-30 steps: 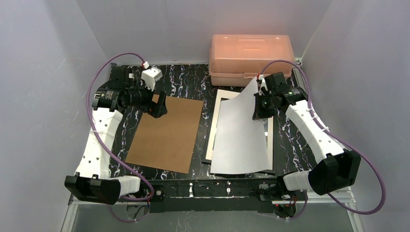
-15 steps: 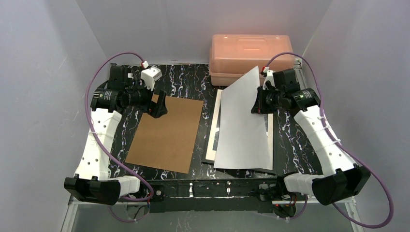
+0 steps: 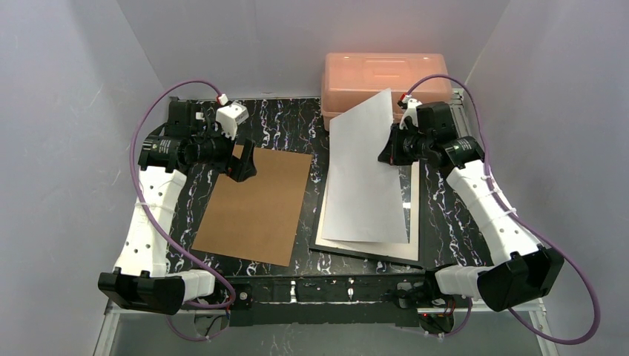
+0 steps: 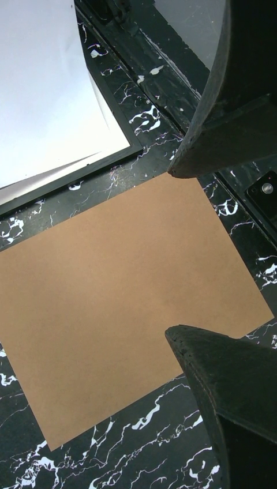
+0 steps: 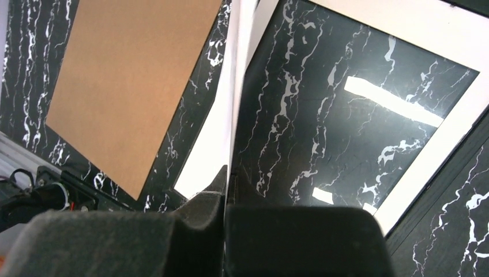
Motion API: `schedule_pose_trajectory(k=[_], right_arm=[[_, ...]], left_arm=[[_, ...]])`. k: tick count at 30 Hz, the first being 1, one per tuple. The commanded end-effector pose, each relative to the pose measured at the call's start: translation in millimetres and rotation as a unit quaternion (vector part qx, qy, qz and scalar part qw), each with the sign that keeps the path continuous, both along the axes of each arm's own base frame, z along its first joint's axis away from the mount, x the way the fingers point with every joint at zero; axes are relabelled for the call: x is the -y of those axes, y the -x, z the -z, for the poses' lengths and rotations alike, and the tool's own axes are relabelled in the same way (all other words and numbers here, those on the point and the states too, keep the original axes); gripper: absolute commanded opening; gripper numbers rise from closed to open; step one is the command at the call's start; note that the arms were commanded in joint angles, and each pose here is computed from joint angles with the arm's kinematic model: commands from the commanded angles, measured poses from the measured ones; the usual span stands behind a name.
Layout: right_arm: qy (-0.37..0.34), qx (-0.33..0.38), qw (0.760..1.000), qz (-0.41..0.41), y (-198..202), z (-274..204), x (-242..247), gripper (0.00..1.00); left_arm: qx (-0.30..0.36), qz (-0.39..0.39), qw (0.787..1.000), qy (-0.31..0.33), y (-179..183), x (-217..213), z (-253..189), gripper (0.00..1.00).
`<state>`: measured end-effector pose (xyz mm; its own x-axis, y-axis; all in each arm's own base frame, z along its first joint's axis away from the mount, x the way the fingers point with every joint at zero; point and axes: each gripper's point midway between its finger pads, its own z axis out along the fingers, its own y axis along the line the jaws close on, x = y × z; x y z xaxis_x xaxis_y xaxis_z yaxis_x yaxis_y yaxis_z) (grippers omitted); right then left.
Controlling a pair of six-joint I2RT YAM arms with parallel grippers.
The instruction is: Put the photo into the frame
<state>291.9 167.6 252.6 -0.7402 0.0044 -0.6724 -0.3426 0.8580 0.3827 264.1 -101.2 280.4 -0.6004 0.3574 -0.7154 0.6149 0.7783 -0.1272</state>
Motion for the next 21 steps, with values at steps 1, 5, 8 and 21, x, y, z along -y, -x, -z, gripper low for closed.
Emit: schedule_pose_trajectory(k=[1, 5, 8, 21], right_arm=[[-0.003, 0.04, 0.999, 0.021, -24, -2, 0, 0.01], [0.0, 0.04, 0.999, 0.024, -24, 8, 1, 0.01], [0.004, 0.035, 0.999, 0.023, -23, 16, 2, 0.01], [0.034, -0.004, 0.999, 0.004, -8, 53, 8, 0.01]], left_arm=[[0.007, 0.011, 1.0, 0.009, 8, 3, -10, 0.97], [0.005, 0.01, 1.0, 0.007, 8, 2, -8, 0.97], [0.004, 0.01, 1.0, 0.007, 7, 3, -8, 0.97], [0.007, 0.011, 1.0, 0.006, 7, 3, -9, 0.96]])
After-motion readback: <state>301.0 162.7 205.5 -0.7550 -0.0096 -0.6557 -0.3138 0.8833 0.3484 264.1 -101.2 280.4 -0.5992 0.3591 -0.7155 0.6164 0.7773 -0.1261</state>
